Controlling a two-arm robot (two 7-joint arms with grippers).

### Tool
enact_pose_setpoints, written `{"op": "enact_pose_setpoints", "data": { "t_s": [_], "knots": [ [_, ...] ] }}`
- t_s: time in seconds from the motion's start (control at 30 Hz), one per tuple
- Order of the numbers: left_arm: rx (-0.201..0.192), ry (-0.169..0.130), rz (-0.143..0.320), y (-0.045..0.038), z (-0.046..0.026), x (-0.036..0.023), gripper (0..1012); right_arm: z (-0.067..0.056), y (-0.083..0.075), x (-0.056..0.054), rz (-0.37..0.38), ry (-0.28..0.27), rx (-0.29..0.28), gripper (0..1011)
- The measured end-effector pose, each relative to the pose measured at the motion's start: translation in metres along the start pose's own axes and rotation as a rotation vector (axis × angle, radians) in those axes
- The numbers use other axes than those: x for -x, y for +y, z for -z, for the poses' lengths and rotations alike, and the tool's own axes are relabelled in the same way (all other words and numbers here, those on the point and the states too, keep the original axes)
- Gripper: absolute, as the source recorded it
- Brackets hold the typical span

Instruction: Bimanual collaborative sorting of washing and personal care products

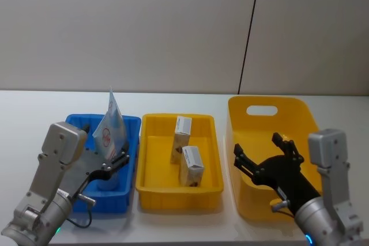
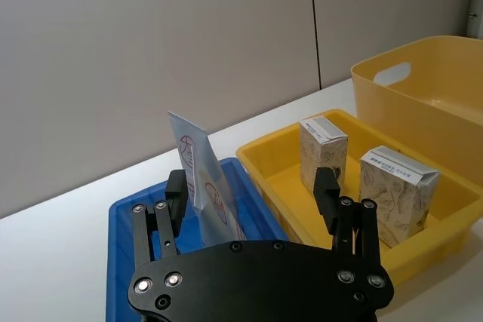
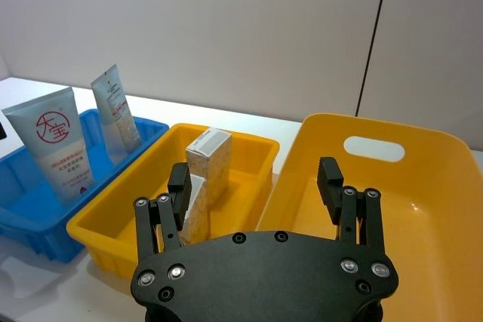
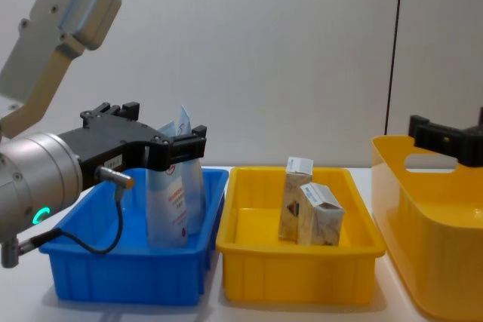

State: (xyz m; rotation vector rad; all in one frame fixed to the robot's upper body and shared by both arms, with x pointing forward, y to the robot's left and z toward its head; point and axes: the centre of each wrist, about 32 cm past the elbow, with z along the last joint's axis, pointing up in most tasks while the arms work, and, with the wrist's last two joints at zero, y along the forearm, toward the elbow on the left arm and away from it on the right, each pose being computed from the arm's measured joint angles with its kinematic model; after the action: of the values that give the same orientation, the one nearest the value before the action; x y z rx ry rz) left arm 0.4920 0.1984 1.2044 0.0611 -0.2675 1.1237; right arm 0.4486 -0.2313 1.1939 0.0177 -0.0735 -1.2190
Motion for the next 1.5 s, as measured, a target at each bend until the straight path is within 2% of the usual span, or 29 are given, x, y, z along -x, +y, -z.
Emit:
{"op": "enact_pose_setpoints", "data": {
  "t_s": [0.17, 0.33, 0.53, 0.73, 1.1, 1.5],
  "knots": [
    [0.000, 0.000, 0.000, 0.0000, 0.0000, 0.0000, 1002, -0.007, 0.008, 0.004, -0.013, 0.001, 0.025, 1003],
    [0.000, 0.000, 0.000, 0.0000, 0.0000, 0.0000, 1002, -0.021, 0.018, 0.009, -0.029, 0.006, 0.067, 1003],
    [0.000, 0.000, 0.000, 0.0000, 0.0000, 0.0000, 1001, -0.036, 0.033, 0.016, -0.044, 0.013, 0.134, 1003],
    [0.000, 0.000, 0.000, 0.0000, 0.0000, 0.0000, 1001, -0.045, 0.053, 0.025, -0.052, 0.009, 0.217, 1003],
    [0.000, 0.000, 0.000, 0.0000, 0.0000, 0.0000, 1001, -0.047, 0.089, 0.042, -0.049, -0.024, 0.345, 1003],
    [0.000, 0.000, 0.000, 0.0000, 0.0000, 0.0000, 1001, -0.040, 0.110, 0.053, -0.022, -0.045, 0.420, 1003]
  ]
}}
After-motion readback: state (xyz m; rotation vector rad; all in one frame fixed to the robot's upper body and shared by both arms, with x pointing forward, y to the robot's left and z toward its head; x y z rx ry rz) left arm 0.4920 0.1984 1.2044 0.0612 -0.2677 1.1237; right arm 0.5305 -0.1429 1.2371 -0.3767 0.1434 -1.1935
